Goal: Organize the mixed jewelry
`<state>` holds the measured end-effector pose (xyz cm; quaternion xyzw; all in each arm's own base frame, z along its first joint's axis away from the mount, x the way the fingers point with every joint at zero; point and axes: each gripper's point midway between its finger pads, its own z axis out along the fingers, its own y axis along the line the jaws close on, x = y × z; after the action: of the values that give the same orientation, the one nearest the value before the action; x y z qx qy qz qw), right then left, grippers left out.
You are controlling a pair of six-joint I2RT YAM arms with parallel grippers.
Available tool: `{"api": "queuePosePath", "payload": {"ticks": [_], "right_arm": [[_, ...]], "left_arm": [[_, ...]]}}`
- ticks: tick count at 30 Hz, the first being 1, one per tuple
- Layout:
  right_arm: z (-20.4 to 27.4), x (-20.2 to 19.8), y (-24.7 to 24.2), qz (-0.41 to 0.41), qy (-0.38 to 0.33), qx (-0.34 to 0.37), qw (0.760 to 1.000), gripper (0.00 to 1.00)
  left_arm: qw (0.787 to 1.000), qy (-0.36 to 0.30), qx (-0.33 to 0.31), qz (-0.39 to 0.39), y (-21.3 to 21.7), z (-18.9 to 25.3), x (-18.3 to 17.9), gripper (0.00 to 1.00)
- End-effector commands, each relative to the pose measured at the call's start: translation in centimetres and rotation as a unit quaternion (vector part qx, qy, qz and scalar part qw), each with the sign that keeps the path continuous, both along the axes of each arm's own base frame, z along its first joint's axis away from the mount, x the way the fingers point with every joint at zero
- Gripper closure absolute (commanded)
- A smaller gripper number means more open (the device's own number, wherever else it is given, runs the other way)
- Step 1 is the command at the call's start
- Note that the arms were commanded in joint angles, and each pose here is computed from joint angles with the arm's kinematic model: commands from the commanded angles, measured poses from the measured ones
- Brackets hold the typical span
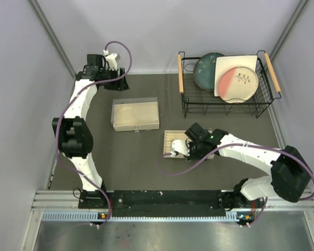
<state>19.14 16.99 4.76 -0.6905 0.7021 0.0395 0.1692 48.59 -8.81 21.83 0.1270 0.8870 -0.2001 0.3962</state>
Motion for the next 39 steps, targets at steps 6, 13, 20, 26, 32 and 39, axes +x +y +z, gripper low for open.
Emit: {"api": "queuePosePath", "payload": {"ticks": [6,13,20,26,32,39], "right_arm": [[7.4,-0.8,9.5,0.067,-0.021,0.069,0.995,1.0],[7.8,-0.8,15.8,0.101,-0.002,0.086,0.991,1.0],[7.4,0.3,19.6,0.113,-0.019,0.081,0.99,1.0],[6.4,1.1,21.0,0.11,-0.031,0.066,0.991,1.0],[6.5,0.9,22.6,0.105,-0.04,0.069,0.991,1.0],[6.9,-0.5,24.8,0.096,-0.057,0.073,0.991,1.0]], "left_arm": [[0.998,0.064,-0.014,-0.007,-0.7,-6.1,3.7,0.32],[0.995,0.098,-0.011,-0.027,-1.8,-9.3,3.3,0.33],[0.992,0.108,-0.017,-0.07,-4.1,-10.4,2.4,0.34],[0.987,0.12,-0.024,-0.106,-6.5,-11.4,1.1,0.35],[0.984,0.129,-0.03,-0.122,-8.0,-11.9,0.1,0.36],[0.985,0.125,-0.032,-0.115,-8.0,-11.6,-0.2,0.37]]}}
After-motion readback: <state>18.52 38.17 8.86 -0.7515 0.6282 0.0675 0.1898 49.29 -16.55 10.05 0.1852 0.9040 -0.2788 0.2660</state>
